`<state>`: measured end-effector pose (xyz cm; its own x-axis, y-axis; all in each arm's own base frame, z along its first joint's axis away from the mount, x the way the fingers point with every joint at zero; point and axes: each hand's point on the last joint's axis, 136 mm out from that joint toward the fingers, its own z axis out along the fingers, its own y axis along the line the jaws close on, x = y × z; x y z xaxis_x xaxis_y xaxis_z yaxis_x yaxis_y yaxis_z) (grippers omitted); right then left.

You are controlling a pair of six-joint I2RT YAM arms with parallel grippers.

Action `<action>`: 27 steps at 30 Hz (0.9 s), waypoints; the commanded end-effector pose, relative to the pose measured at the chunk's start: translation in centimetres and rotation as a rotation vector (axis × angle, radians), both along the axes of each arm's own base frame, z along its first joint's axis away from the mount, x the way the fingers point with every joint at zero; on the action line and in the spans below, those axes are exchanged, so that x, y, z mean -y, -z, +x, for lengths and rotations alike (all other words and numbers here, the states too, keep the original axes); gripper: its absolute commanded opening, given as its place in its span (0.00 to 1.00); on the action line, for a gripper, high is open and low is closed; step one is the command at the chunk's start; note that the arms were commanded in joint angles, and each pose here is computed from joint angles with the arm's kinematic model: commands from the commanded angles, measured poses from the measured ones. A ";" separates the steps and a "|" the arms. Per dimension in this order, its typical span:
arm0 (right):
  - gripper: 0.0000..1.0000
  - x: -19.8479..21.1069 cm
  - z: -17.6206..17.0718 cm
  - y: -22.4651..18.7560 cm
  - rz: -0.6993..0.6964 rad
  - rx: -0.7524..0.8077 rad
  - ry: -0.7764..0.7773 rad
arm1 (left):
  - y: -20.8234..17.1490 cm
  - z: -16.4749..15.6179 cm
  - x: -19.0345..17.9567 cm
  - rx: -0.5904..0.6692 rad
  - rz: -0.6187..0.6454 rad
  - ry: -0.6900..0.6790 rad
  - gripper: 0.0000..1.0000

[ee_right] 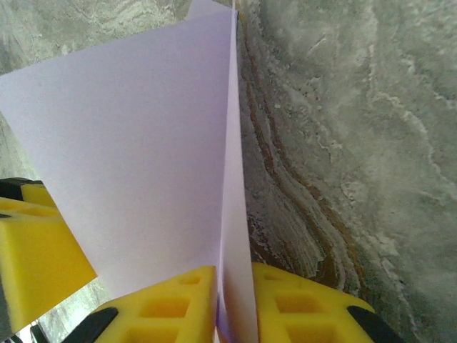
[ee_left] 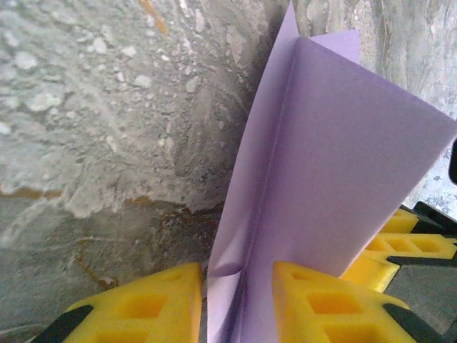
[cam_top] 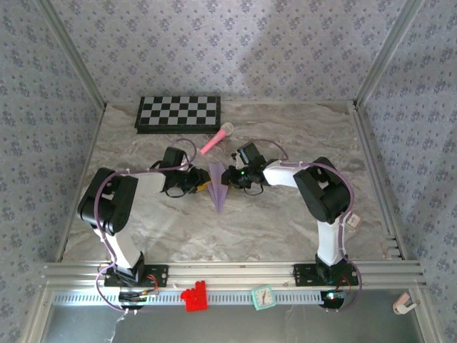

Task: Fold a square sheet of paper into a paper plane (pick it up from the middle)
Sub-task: Move a paper plane to the center of the table.

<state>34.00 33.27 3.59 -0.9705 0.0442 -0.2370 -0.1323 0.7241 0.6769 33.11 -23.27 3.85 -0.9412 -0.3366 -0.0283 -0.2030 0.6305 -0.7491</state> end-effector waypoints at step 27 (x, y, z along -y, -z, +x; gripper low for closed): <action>0.09 3.2 1.2 -2.4 0.025 0.058 0.069 | -2.0 1.9 0.6 0.067 0.020 0.013 0.00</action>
<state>34.77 30.71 4.97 -0.9615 0.1027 -0.2548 -0.1072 0.7135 0.6924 34.69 -24.02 4.75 -0.9473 -0.3140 -0.0636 -0.1580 0.6307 -0.7597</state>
